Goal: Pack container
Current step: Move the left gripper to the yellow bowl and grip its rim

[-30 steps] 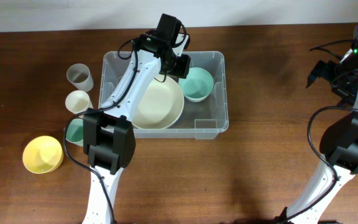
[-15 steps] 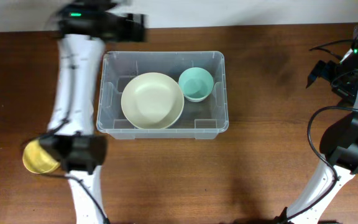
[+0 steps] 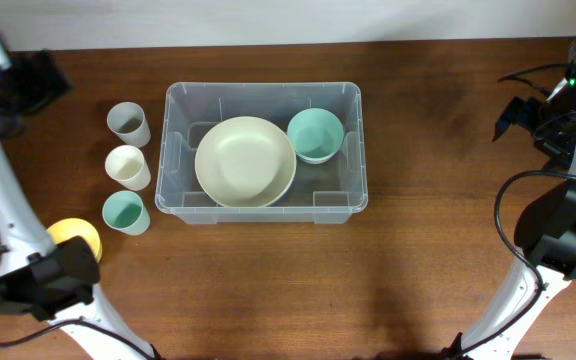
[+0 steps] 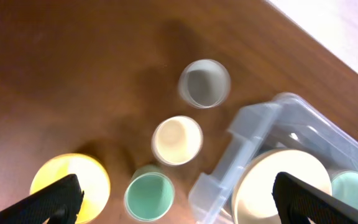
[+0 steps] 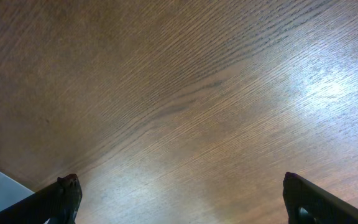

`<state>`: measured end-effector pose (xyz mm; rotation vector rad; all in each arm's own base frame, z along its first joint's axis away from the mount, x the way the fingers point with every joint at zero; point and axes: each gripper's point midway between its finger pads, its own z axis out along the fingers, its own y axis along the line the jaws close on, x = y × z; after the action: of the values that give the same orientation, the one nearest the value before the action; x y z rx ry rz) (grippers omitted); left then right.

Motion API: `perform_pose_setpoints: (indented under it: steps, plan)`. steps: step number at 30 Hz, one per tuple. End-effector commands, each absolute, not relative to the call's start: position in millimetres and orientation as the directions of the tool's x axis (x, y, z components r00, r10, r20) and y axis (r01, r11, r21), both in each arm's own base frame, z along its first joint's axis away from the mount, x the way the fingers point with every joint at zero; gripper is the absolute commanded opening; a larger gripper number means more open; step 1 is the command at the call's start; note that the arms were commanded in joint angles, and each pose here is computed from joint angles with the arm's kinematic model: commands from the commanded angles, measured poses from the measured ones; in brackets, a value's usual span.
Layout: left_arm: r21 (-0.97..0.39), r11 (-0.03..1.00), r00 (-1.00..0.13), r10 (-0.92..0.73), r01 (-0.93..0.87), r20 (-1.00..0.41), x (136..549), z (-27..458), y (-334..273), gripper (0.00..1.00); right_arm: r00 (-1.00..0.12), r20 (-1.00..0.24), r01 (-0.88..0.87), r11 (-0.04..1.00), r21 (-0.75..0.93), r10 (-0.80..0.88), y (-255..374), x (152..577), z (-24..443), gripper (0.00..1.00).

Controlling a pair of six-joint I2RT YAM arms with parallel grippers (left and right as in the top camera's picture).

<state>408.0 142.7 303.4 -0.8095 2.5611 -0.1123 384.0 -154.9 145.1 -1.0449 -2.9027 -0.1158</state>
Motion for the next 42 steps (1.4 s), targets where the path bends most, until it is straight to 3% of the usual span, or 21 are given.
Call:
perform_pose_setpoints:
  steps: [1,8,12,17,29,32,37,42]
  plan:
    - [-0.238,0.74,-0.641,-0.667,-0.629,-0.38,390,309,169,0.99,-0.771,0.04,0.636,0.769,0.058,0.635,-157,381,160,0.99]
    - [-0.202,0.669,-0.62,-0.741,-0.715,-0.258,362,275,193,1.0,-0.771,0.04,0.636,0.769,0.058,0.635,-157,381,160,0.99]
    - [-0.158,0.616,-0.604,-0.788,-0.772,-0.122,328,245,183,1.0,-0.771,0.04,0.636,0.769,0.058,0.635,-157,381,160,0.99]
    - [-0.091,0.588,-0.584,-0.809,-0.804,-0.067,288,230,178,1.0,-0.771,0.04,0.636,0.769,0.058,0.635,-157,381,160,0.99]
    - [0.02,0.441,-0.441,-0.892,-0.897,-0.104,220,183,176,1.0,-0.771,0.04,0.636,0.769,0.058,0.635,-157,381,160,0.99]
    - [0.091,0.349,-0.358,-0.926,-0.933,-0.118,203,161,186,1.0,-0.771,0.04,0.636,0.769,0.058,0.635,-157,381,160,0.99]
    - [0.065,0.305,-0.31,-0.944,-0.95,-0.113,200,130,194,1.0,-0.771,0.04,0.636,0.769,0.058,0.635,-157,381,160,0.99]
    - [0.088,0.183,-0.193,-0.973,-0.979,-0.126,180,110,209,1.0,-0.771,0.04,0.636,0.769,0.058,0.635,-157,381,160,0.99]
